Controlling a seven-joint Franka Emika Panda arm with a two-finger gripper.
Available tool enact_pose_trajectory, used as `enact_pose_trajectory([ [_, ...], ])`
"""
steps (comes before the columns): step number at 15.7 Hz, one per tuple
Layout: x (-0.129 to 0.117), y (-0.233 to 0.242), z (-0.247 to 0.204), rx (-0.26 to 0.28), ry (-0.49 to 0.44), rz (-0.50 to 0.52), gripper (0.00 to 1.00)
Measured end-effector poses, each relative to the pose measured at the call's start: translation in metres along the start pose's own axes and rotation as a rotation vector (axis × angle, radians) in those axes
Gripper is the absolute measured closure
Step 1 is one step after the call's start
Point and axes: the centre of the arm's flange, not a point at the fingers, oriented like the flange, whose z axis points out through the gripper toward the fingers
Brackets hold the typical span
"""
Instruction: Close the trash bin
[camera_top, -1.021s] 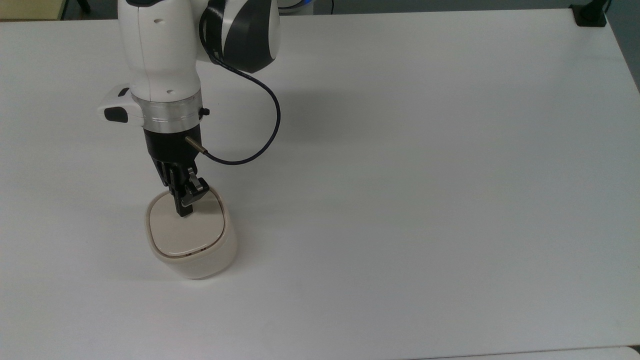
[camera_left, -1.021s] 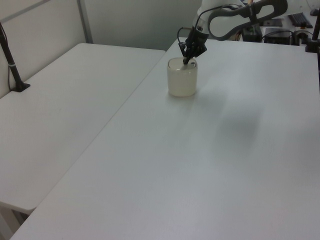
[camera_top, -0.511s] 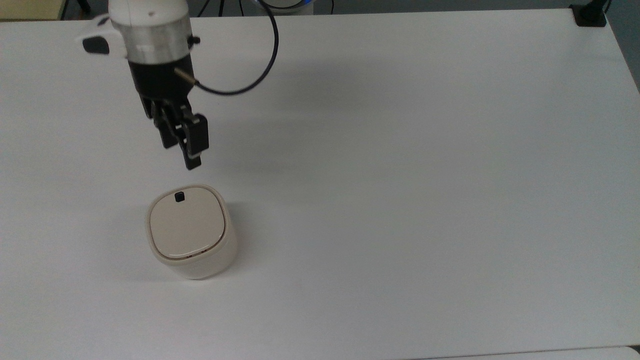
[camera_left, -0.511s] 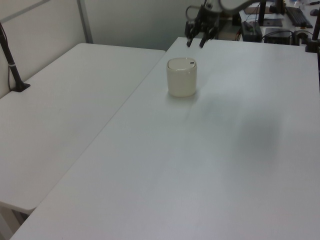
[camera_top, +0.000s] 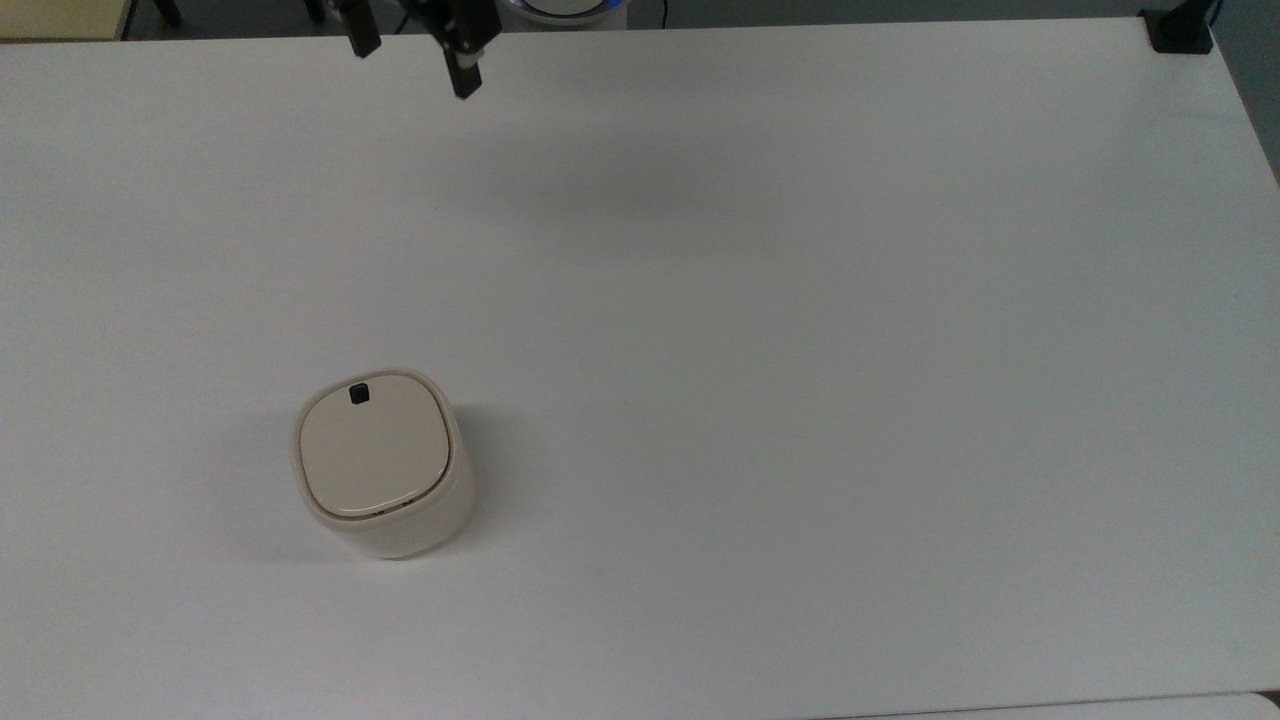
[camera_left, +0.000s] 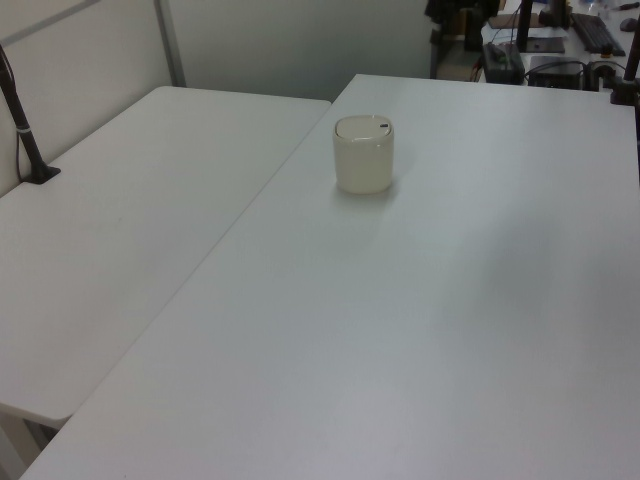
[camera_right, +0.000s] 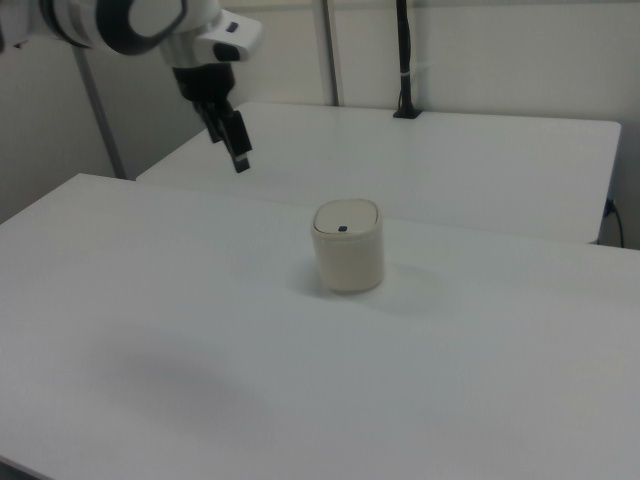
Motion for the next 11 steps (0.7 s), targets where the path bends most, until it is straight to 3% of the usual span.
enact_pose_trajectory([
  [5, -0.04, -0.023, -0.004, -0.01, -0.025, -0.245, 0.0],
  [8, -0.046, -0.032, 0.008, -0.081, -0.026, -0.402, 0.0],
  [11, -0.044, -0.029, 0.016, -0.099, -0.039, -0.467, 0.0],
])
